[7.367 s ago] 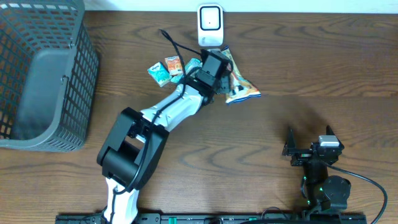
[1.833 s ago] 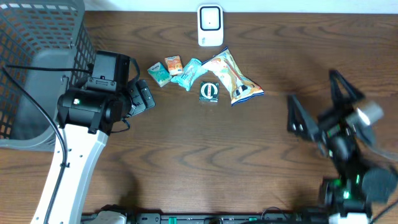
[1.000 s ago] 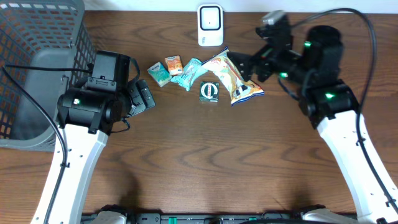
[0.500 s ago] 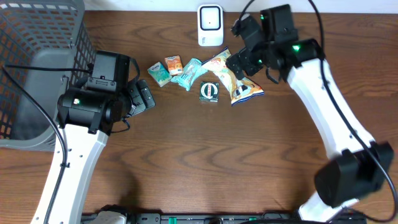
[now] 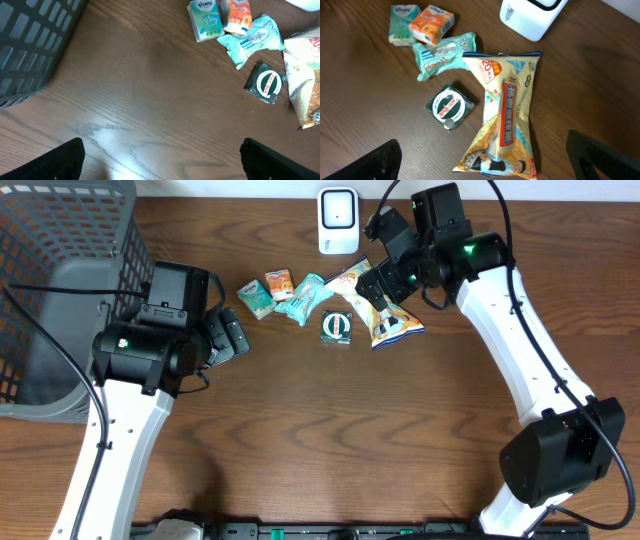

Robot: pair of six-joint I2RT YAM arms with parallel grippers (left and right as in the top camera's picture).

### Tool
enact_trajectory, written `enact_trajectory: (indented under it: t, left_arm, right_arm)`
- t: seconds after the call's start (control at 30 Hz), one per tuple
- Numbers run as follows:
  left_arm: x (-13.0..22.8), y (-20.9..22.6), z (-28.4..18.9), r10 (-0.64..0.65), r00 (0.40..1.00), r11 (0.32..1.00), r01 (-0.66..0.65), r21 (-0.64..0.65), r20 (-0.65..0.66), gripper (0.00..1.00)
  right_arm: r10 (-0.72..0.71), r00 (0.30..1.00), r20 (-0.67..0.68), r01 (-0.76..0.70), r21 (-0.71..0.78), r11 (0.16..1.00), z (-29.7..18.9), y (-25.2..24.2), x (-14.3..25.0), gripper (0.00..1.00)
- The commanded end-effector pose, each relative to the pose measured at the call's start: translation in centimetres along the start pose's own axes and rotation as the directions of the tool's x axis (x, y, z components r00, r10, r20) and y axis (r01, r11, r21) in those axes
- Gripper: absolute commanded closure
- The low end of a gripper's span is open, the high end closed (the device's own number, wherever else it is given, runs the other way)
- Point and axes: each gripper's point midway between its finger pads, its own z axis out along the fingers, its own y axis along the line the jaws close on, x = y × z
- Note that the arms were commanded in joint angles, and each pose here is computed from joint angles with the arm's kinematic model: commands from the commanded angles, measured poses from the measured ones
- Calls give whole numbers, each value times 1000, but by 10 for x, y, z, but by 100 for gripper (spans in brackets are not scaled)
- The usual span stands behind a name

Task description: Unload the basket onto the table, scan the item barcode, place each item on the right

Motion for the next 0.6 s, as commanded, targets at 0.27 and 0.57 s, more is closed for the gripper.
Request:
enact_trajectory:
  t: [0.27,0.57]
  left_arm:
    - [-2,3,-2,-6,1000,1000,6,-8,8,2]
    - [-2,3,-2,-6,1000,1000,6,-8,8,2]
  right_arm:
    - [-19,999,42,18,24,1000,-8,-5,-12,1]
    - [185,981,59,-191,104,976,7,-48,-7,1]
